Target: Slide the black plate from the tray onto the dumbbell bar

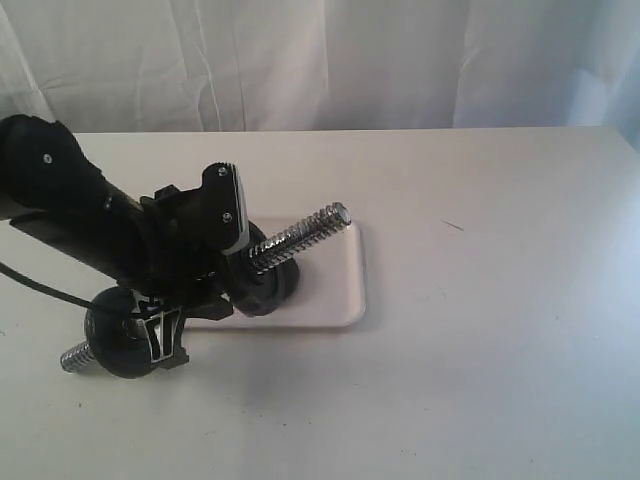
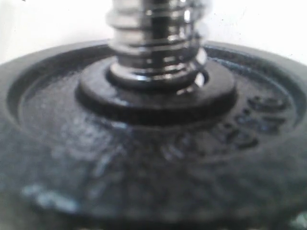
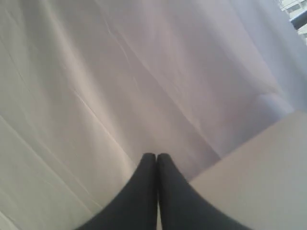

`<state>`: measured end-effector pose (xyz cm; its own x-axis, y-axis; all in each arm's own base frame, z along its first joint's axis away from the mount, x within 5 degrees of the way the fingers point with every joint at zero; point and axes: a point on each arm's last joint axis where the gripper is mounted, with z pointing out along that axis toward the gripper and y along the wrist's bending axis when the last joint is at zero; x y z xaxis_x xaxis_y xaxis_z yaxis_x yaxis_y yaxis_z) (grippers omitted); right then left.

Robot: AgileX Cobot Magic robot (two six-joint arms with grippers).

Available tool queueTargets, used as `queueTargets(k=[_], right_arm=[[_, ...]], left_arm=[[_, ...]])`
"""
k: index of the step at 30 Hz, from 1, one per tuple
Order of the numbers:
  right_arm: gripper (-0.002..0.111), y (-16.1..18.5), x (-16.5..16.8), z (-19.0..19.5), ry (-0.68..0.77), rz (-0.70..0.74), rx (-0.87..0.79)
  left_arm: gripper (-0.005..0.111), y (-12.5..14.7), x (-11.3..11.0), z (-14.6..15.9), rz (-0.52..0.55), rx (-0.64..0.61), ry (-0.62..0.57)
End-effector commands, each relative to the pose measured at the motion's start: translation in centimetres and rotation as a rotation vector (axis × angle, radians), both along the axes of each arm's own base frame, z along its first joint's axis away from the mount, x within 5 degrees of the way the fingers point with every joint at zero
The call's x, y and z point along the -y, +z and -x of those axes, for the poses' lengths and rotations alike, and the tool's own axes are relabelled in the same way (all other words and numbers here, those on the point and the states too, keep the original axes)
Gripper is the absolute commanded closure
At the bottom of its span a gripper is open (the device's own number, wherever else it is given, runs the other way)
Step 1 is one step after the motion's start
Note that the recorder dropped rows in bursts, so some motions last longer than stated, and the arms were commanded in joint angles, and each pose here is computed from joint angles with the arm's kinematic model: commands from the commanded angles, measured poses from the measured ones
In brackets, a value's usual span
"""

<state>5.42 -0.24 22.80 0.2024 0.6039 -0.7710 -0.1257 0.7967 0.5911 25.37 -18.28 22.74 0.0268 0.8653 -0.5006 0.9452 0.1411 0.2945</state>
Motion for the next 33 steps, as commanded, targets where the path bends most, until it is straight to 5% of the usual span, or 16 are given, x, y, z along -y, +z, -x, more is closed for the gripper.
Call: queueTargets(k=[1,7,15,20,26,33], right_arm=[[0.108,0.5,0.1,0.2,0.045,-0.216,0.073],[0.108,0.1,0.0,0.1,0.081,-0.310,0.027],[0.108,7.1,-0.8,-0.1,0.114,0.086,-0.179],[0.108,11.5,-1.7,-4.9,0.144,0.306,-0.352],[0.108,15.6,-3.2,-11.6,0.204,0.144,-0.341],[0.108,15.6,-10.0,-19.8,0.538,0.552,-0.592]], left_arm=[[0.107,3.2,-0.4,-0.4,0.114,0.099,0.083],[0.107,3.2,-4.0,-2.5,0.141,0.050,0.283],[0.107,4.2,-6.8,-3.1,0.157,0.074,0.376],[0.107,4.9,-7.5,-3.0,0.179,0.082,0.410],[0.107,5.1,-7.6,-2.9,0.186,0.083,0.421],[0.107,5.1,-9.3,-3.6,0.208,0.077,0.519]])
